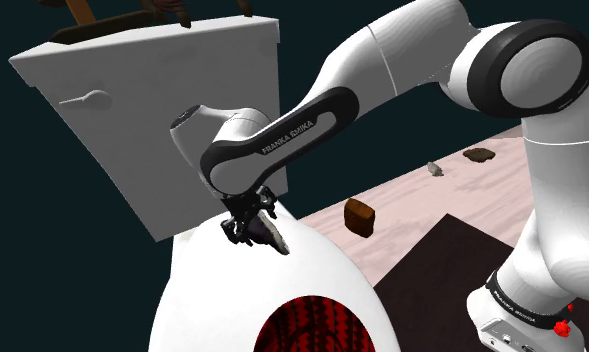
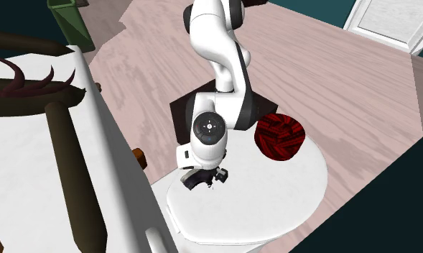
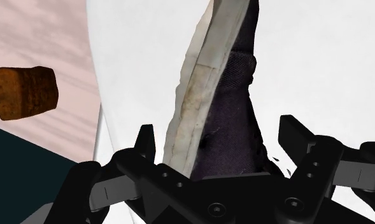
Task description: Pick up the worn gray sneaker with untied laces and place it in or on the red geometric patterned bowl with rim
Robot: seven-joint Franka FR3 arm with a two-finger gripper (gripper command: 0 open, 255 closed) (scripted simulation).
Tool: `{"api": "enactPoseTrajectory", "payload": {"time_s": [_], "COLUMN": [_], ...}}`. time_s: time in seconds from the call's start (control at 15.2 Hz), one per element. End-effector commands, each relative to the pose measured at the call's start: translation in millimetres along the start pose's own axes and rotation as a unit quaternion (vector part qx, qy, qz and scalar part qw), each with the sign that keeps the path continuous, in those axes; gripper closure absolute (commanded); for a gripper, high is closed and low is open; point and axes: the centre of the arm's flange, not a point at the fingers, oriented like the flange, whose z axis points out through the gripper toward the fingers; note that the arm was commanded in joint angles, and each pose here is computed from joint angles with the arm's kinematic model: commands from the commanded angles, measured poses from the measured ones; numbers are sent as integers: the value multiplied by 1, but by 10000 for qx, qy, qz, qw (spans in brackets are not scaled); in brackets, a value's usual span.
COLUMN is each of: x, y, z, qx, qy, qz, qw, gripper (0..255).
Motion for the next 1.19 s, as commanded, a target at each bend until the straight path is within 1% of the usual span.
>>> {"api": "enactPoseTrajectory", "payload": {"time_s": [0.0, 0.07, 0.13, 0.73, 1.12], "x": [0, 0, 0, 0, -6], "y": [0, 0, 0, 0, 6], "z": [0, 0, 0, 0, -30], "qx": [0, 0, 0, 0, 0], "qy": [0, 0, 0, 0, 0], "qz": [0, 0, 0, 0, 0], "qw": [10000, 10000, 10000, 10000, 10000], "gripper": [0, 0, 255, 255, 255]}}
